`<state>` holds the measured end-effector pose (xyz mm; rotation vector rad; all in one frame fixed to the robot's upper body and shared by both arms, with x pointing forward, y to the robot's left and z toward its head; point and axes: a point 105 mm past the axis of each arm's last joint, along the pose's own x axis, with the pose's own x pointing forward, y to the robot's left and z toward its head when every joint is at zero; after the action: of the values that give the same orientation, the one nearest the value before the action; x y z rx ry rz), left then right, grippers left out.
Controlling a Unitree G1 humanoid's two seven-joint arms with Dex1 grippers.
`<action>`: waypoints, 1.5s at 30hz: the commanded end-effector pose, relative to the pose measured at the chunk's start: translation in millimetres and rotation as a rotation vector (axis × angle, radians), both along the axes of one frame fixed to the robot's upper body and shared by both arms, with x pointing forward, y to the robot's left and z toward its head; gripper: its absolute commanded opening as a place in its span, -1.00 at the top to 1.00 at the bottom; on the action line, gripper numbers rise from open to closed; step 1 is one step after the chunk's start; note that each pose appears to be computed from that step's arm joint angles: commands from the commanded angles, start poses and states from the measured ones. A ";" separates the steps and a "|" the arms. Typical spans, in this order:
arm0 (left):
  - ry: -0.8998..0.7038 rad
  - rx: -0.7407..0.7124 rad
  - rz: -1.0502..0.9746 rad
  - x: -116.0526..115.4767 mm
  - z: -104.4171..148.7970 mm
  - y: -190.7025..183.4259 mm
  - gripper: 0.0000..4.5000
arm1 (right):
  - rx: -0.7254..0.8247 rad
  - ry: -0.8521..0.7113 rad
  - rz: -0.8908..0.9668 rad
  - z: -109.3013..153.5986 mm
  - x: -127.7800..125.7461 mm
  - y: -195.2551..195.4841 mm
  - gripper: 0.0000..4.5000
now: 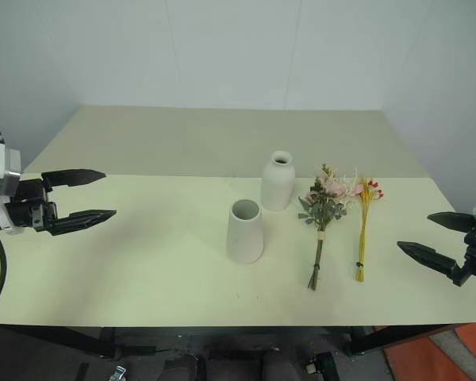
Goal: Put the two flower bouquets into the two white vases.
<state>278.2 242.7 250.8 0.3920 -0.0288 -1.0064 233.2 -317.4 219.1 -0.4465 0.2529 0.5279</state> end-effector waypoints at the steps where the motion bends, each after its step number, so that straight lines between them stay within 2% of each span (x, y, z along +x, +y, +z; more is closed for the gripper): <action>1: -0.052 0.023 -0.016 -3.9 7.8 -5.0 -0.98 | -0.043 -0.050 -0.005 17.2 -2.6 -2.1 -1.00; 10: -0.056 0.032 -0.008 -6.6 10.8 -2.3 -0.98 | -0.034 -0.062 -0.004 16.8 3.9 1.3 -1.00; 16: -0.052 0.026 -0.042 -5.9 10.6 -9.5 -0.98 | -0.042 -0.040 -0.053 15.4 22.1 15.3 -1.00; 21: -0.043 0.022 -0.108 -1.6 7.1 -24.9 -0.98 | 0.027 0.146 -0.234 -8.7 62.5 23.5 -1.00; 27: -0.035 0.028 -0.182 1.7 4.2 -41.1 -0.98 | 0.048 0.263 -0.423 -46.6 104.2 30.0 -1.00; 33: -0.030 0.035 -0.220 -1.1 2.9 -51.5 -0.98 | 0.001 0.288 -0.510 -64.2 120.8 23.5 -1.00; 38: -0.023 0.034 -0.215 -3.9 2.1 -52.0 -0.98 | -0.001 0.288 -0.539 -64.9 126.8 15.6 -1.00; 45: -0.018 0.030 -0.211 -5.5 0.4 -54.7 -0.98 | 0.109 0.363 -0.564 -74.9 135.7 11.8 -1.00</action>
<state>277.5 189.8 241.7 0.4119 -0.0319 -1.2113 363.4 -302.0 132.6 -0.1693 0.7161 0.0731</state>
